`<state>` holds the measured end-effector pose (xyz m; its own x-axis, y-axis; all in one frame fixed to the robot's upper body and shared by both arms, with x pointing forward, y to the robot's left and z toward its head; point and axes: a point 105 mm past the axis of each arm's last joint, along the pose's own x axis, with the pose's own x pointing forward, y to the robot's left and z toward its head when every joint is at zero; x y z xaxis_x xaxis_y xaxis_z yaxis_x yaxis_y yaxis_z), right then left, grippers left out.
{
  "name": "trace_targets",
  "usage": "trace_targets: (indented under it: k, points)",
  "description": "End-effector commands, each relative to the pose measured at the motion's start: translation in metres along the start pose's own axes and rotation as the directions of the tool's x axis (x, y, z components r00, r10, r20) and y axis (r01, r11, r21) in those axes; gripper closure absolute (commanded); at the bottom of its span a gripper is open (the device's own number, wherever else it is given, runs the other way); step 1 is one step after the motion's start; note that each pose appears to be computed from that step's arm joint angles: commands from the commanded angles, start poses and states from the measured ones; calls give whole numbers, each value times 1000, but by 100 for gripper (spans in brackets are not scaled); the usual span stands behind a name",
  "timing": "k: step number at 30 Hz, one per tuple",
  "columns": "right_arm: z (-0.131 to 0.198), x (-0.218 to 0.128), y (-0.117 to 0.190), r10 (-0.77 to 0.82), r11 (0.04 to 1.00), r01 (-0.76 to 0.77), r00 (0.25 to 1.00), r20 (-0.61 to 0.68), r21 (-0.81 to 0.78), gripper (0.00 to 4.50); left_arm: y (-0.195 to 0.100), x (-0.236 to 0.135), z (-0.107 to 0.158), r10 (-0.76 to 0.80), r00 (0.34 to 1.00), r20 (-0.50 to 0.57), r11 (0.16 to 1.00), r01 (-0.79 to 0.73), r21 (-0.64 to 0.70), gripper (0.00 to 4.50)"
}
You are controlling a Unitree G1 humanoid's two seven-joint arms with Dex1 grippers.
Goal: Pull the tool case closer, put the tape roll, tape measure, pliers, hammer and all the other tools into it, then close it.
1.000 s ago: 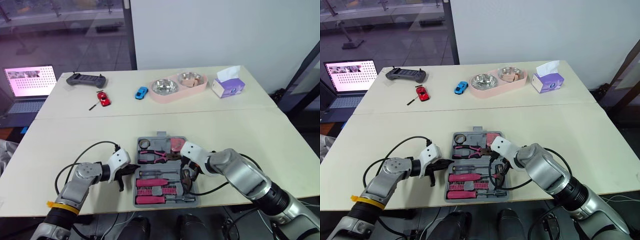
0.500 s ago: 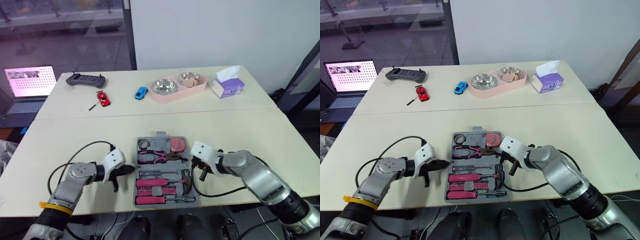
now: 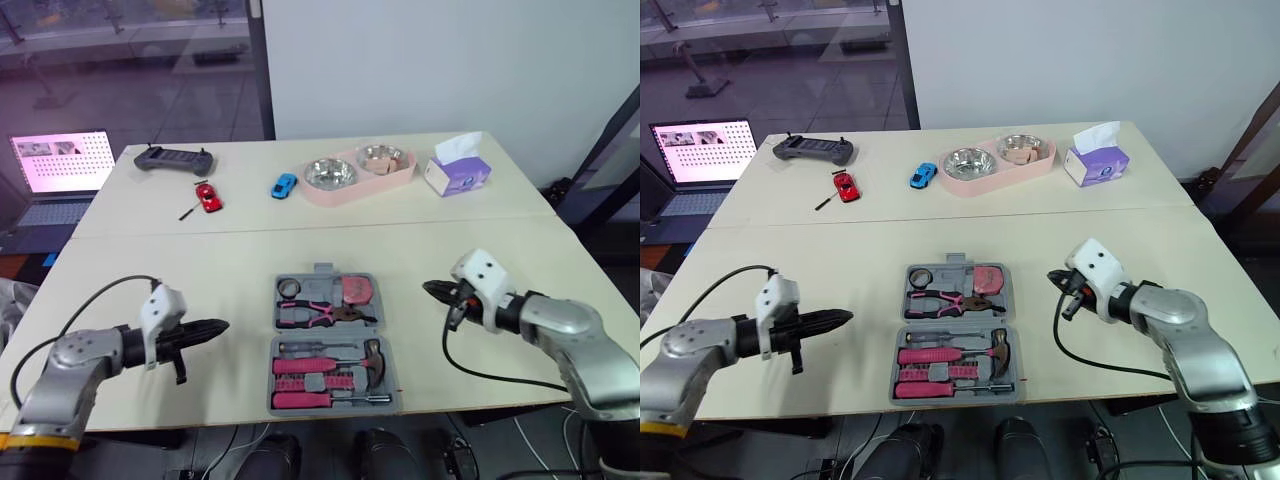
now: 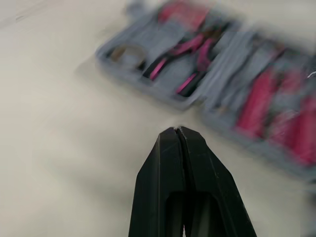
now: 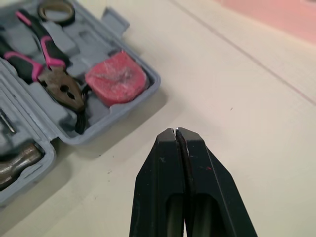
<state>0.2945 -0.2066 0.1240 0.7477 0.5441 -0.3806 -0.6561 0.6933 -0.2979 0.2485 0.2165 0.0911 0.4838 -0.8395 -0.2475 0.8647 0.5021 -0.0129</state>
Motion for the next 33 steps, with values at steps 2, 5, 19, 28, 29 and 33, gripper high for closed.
trace_targets:
  k: [2,5,19,28,29,33]
  points:
    - [8,-7,3,-2,1000,0,996,91,21,450,-24,-7,8,-110,992,54,994,109,25,448]
    - [2,-4,15,35,999,-35,996,77,-9,450,-35,2,3,-145,988,47,989,144,25,448]
    - [12,12,9,57,998,-57,998,-18,32,450,-52,43,-4,-222,971,88,974,218,58,448]
    - [22,20,8,94,993,-92,995,-34,71,391,-63,74,-4,-284,952,119,958,276,78,450]
    - [22,21,8,96,993,-93,995,-36,76,362,-63,76,-3,-292,949,121,955,284,80,450]
    - [22,23,3,97,982,-87,994,-52,165,158,-70,88,-12,-353,932,78,934,345,97,450]
